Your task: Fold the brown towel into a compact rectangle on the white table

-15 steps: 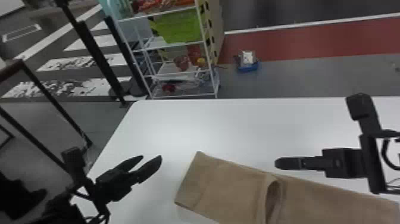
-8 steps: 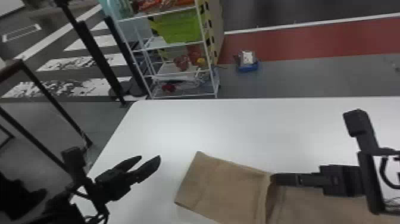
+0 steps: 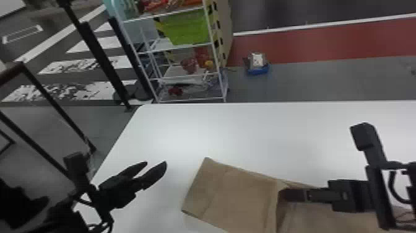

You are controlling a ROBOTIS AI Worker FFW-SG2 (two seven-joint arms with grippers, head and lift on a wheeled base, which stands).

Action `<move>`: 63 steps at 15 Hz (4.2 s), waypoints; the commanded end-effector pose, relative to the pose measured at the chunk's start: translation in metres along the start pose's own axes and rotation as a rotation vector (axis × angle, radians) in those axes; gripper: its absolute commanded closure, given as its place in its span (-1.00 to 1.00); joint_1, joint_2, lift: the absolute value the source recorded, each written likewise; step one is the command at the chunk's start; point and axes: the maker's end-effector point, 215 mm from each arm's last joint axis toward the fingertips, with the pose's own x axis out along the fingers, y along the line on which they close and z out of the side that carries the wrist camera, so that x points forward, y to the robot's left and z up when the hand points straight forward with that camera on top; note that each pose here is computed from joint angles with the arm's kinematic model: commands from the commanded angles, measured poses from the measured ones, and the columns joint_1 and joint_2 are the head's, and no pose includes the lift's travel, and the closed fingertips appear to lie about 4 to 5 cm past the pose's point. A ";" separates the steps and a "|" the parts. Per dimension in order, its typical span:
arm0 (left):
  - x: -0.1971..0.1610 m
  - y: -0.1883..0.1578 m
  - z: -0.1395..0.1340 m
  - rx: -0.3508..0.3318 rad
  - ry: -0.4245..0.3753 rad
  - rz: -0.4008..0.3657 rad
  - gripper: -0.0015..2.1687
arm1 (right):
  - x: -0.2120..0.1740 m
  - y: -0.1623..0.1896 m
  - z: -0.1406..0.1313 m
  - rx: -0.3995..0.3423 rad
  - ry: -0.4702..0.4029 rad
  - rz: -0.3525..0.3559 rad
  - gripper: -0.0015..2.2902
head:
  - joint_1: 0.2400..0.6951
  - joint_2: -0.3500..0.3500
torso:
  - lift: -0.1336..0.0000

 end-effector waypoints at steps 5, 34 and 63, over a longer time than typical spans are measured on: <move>0.003 0.002 -0.001 -0.013 -0.005 -0.004 -0.98 | 0.016 0.000 -0.021 0.020 0.066 0.003 -0.56 | 1.00 1.00 | -0.85; 0.003 0.012 -0.002 -0.026 -0.005 0.010 -0.98 | 0.001 0.016 -0.024 -0.001 0.017 0.033 -0.43 | 1.00 1.00 | -0.85; 0.006 0.016 -0.007 -0.043 -0.003 0.009 -0.98 | 0.011 -0.007 -0.040 0.007 0.090 -0.024 -0.24 | 1.00 1.00 | -0.85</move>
